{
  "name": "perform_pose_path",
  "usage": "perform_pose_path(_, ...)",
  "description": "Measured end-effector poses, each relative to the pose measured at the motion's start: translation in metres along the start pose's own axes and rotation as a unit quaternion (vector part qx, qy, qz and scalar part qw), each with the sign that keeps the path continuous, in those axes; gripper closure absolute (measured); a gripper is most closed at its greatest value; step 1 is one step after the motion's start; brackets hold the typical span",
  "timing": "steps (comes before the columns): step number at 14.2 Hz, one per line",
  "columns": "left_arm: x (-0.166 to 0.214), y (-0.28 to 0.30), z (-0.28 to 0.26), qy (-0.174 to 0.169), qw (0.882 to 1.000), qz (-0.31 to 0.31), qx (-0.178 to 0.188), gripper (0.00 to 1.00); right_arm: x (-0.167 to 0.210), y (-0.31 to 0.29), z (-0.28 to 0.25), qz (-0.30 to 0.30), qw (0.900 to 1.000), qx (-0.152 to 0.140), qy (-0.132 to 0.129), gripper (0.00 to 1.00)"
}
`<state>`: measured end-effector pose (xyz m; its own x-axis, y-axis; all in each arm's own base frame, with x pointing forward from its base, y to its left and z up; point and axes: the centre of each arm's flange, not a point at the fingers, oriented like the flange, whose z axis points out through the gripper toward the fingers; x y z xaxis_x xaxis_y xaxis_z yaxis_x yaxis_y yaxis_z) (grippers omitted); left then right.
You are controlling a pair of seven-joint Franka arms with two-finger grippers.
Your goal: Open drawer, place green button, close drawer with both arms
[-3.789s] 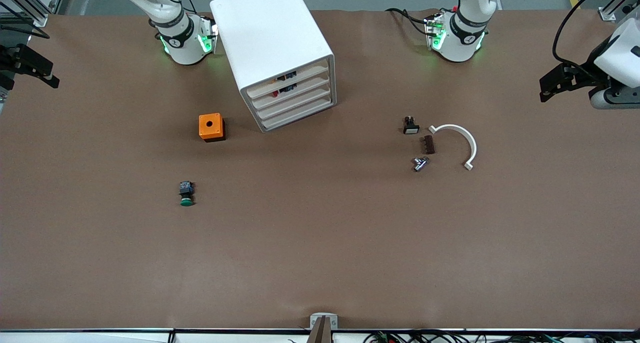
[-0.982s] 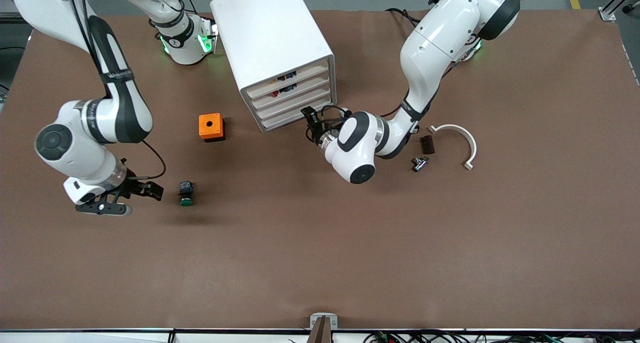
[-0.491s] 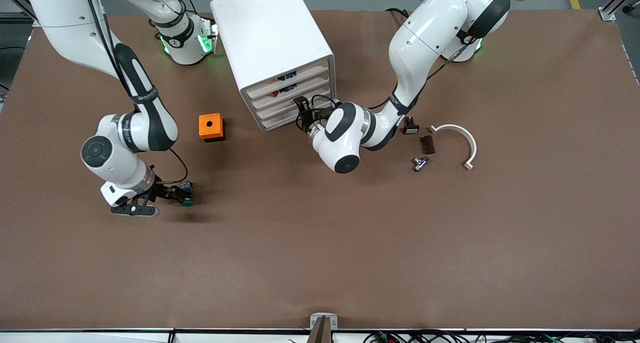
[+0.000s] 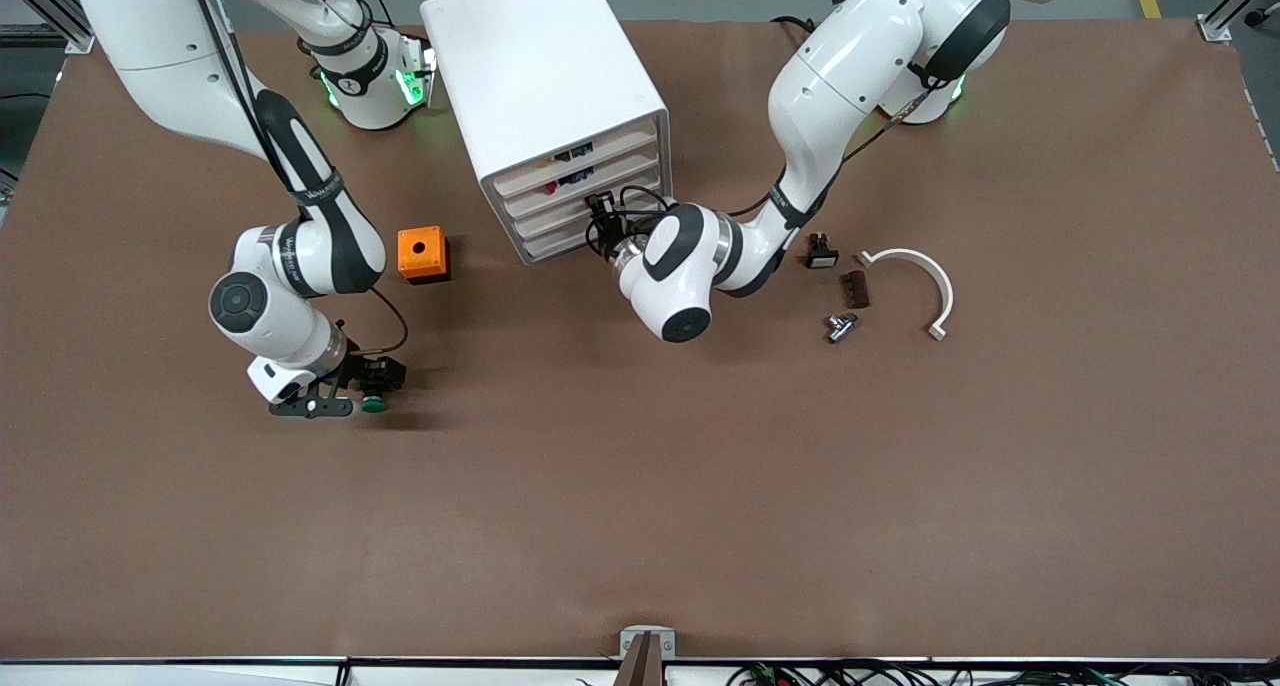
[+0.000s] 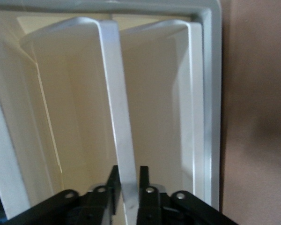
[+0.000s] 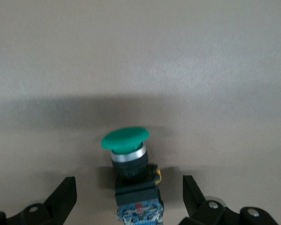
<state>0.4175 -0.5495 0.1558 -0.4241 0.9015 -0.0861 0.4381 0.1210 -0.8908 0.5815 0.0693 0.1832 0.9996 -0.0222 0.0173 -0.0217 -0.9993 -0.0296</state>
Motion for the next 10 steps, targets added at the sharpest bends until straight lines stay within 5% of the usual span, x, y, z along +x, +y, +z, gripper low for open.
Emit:
perform_pose_path(3,0.002,0.006,-0.013,-0.007,1.0,-0.005,-0.004,0.85,-0.007,0.0,0.006,0.0,1.0,-0.001,-0.005,0.0)
perform_pose_path(5,0.006,0.017,-0.05,-0.027,0.999,-0.006,-0.019,0.85,-0.008,0.001,0.007,0.0,1.0,-0.001,-0.006,0.17)
perform_pose_path(10,0.031,0.049,-0.136,-0.086,0.995,0.025,-0.043,0.85,-0.006,0.0,0.003,0.0,1.0,0.0,-0.001,0.2)
